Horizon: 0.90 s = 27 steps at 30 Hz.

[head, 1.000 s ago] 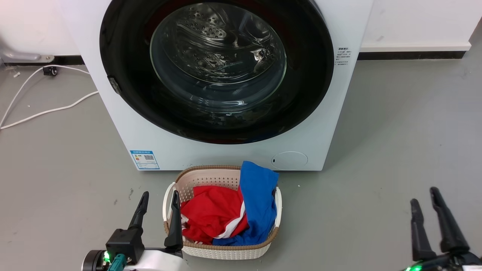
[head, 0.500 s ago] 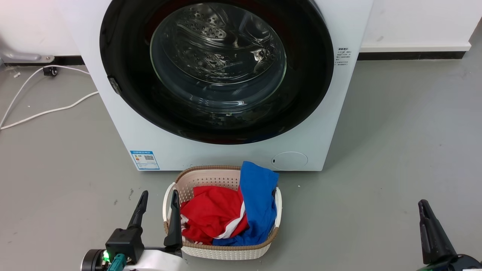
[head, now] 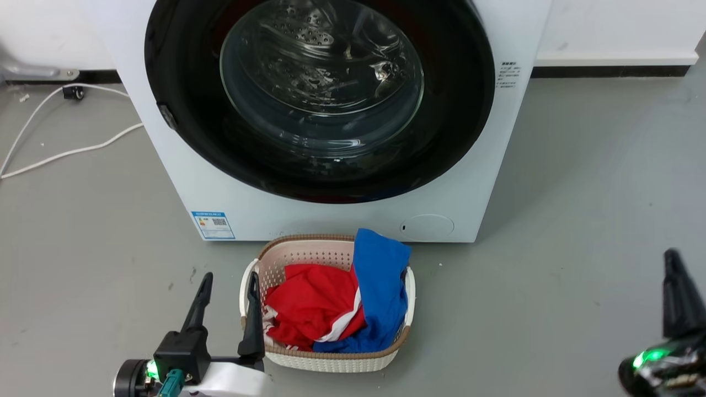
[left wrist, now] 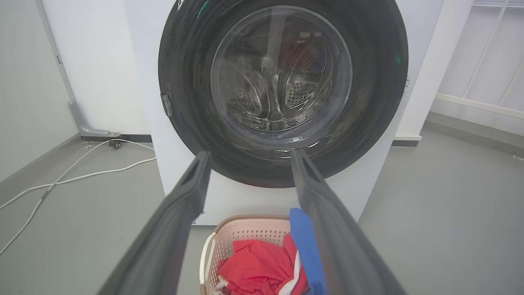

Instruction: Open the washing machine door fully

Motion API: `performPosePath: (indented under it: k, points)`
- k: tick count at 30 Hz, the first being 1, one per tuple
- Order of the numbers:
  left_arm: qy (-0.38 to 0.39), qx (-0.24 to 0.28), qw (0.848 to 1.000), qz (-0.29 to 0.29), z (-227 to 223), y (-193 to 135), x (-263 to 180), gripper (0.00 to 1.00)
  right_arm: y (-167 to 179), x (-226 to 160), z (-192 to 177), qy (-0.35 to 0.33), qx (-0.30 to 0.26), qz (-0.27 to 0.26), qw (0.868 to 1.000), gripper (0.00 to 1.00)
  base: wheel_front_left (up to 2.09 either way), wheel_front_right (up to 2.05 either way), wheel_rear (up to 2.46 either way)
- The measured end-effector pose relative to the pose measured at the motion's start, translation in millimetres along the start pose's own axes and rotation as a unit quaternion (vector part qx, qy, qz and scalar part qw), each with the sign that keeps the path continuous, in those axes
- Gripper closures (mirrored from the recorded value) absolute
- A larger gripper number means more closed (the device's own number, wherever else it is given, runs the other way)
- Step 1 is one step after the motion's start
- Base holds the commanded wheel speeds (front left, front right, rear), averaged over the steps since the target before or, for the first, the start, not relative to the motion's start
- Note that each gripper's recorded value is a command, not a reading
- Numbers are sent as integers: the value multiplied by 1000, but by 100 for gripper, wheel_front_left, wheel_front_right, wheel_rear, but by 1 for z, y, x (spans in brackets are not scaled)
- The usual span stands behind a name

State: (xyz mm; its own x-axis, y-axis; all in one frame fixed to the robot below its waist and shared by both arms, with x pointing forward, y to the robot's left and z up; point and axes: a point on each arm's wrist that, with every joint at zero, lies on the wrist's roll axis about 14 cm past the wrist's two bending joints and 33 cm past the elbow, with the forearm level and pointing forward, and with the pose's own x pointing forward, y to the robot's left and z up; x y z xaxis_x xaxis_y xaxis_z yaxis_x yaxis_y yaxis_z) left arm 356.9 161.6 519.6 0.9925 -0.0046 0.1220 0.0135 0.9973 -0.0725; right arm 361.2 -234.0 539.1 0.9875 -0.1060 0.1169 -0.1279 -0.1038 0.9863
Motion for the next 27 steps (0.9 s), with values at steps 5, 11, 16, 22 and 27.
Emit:
performPosePath:
  k: [5, 11, 16, 22, 27]
  points:
    - [0, 11, 1000, 8, -1, 5, 9, 0, 11, 35, 14, 0, -14, 19, 1000, 100, 0, 0, 0]
    - [4, 23, 1000, 19, -6, 14, 23, 0, 19, 84, 22, 16, -45, 32, 998, 100, 0, 0, 0]
    - [7, 31, 999, 28, -11, 20, 38, 0, 28, 130, 17, 45, -69, 48, 995, 100, 0, 0, 0]
    - [14, 35, 999, 36, -22, 25, 54, 0, 23, 184, 3, 89, -89, 47, 991, 100, 0, 0, 0]
    - [26, 37, 998, 43, -36, 27, 66, 0, 7, 223, -18, 143, -116, 31, 982, 100, 0, 0, 0]
